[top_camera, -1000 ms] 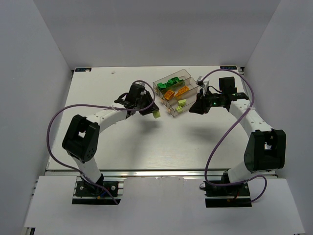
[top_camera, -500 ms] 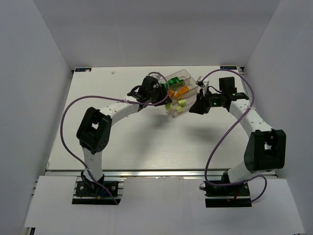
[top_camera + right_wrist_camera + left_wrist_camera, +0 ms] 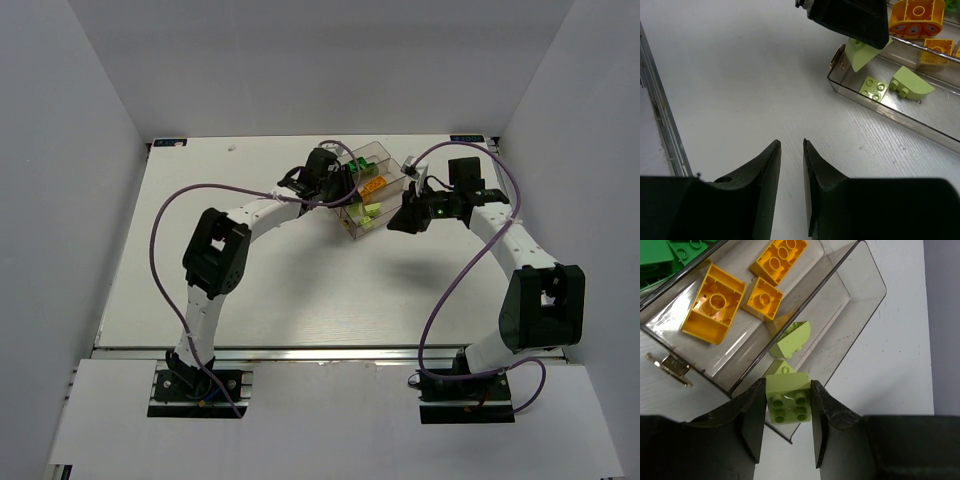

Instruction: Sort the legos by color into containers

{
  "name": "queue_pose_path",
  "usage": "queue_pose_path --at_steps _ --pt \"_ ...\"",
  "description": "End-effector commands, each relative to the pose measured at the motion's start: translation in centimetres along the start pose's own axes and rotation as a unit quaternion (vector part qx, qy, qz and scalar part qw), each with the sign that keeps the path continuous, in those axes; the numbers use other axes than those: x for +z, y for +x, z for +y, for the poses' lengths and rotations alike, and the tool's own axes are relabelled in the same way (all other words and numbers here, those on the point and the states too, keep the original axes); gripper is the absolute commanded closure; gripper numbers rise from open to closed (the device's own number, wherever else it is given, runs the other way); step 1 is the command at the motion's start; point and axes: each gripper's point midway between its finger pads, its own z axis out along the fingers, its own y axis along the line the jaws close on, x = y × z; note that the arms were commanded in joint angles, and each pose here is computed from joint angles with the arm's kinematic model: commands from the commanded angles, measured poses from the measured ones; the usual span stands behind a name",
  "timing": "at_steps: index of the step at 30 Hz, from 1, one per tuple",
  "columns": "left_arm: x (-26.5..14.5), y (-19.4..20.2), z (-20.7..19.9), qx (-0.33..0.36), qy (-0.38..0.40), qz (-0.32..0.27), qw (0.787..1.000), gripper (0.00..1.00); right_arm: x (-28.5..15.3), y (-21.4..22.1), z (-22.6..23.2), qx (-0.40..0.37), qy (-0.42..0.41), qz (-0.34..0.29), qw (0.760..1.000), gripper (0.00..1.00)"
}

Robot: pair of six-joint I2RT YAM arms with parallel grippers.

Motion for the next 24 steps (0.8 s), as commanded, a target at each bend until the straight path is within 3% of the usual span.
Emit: queue_pose_path --at_steps 1,8,18,19,22,24 --pt "-0.3 -1.7 -2.8 0.018 0.027 -0.014 0.999 0.79 -1.0 -1.4 0.0 -0.018 0.009 -0.014 1.0 0.7" --pt "1.0 -2.4 -3.3 0.03 0.021 -0.022 0.999 0.75 -0.9 -1.2 -0.1 -0.016 0.008 -0.013 1.0 0.7" --pt "2.0 -1.4 -2.6 0.06 -0.009 -0.005 0.998 0.5 -1.1 -1.2 -0.3 -0.015 0.011 -0.015 1.0 0.7" --pt "1.8 -1.5 -2.6 0.063 -0.011 -0.007 0.998 0.41 -1.1 -1.2 -0.3 -0.015 0.011 -0.015 1.0 0.7" --pt "1.3 -2.1 -2.6 0.072 -0.02 -0.015 0.997 0.32 -1.2 -1.3 -0.3 -0.015 0.012 -0.014 1.0 0.69" --pt "0.5 -2.9 -3.3 0.077 -0.016 -0.026 0.997 0.02 -1.3 -1.4 -0.4 -0.017 0.015 -0.014 1.0 0.69"
